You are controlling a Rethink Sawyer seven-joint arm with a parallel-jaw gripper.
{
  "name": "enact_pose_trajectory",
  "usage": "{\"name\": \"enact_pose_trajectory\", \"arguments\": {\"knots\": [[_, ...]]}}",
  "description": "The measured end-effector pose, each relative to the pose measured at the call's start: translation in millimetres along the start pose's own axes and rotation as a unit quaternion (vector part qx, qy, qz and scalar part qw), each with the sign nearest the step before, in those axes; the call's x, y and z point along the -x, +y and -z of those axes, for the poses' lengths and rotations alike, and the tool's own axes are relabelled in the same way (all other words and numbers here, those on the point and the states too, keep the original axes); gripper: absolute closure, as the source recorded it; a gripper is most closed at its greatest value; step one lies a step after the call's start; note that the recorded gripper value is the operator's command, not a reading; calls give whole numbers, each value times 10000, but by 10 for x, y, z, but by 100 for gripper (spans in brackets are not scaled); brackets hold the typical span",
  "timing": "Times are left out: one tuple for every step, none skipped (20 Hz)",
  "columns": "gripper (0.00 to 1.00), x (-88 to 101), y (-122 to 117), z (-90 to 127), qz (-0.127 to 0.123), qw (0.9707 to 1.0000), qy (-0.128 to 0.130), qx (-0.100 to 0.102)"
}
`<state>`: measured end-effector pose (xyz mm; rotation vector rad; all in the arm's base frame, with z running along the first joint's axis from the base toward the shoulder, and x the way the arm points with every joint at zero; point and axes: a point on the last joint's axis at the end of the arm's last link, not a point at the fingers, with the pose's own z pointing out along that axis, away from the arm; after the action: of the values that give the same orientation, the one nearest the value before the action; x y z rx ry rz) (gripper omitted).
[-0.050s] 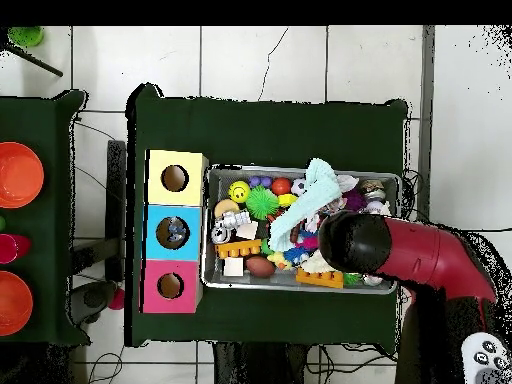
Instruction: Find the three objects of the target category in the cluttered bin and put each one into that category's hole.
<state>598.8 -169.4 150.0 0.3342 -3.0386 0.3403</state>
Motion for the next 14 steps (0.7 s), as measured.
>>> {"name": "enact_pose_trajectory", "arguments": {"knots": [[0, -22, 0, -45, 42, 10000, 37, -9], [0, -42, 2, -90, 75, 9999, 72, -12], [0, -63, 3, -132, 105, 9999, 106, -13], [0, -74, 4, -157, 125, 9998, 121, -17], [0, -88, 3, -192, 152, 9998, 139, -23], [0, -127, -1, -279, 203, 9996, 168, -33], [0, -140, -5, -304, 217, 9996, 169, -40], [0, -153, -8, -329, 231, 9996, 170, -46], [0, -201, -19, -422, 270, 9995, 146, -68], [0, -221, -21, -455, 289, 9995, 134, -78], [0, -244, -15, -495, 308, 9994, 123, -78], [0, -266, -9, -534, 328, 9994, 111, -77], [0, -279, -3, -559, 340, 9993, 107, -74], [0, -292, 2, -583, 349, 9993, 104, -68]]}}
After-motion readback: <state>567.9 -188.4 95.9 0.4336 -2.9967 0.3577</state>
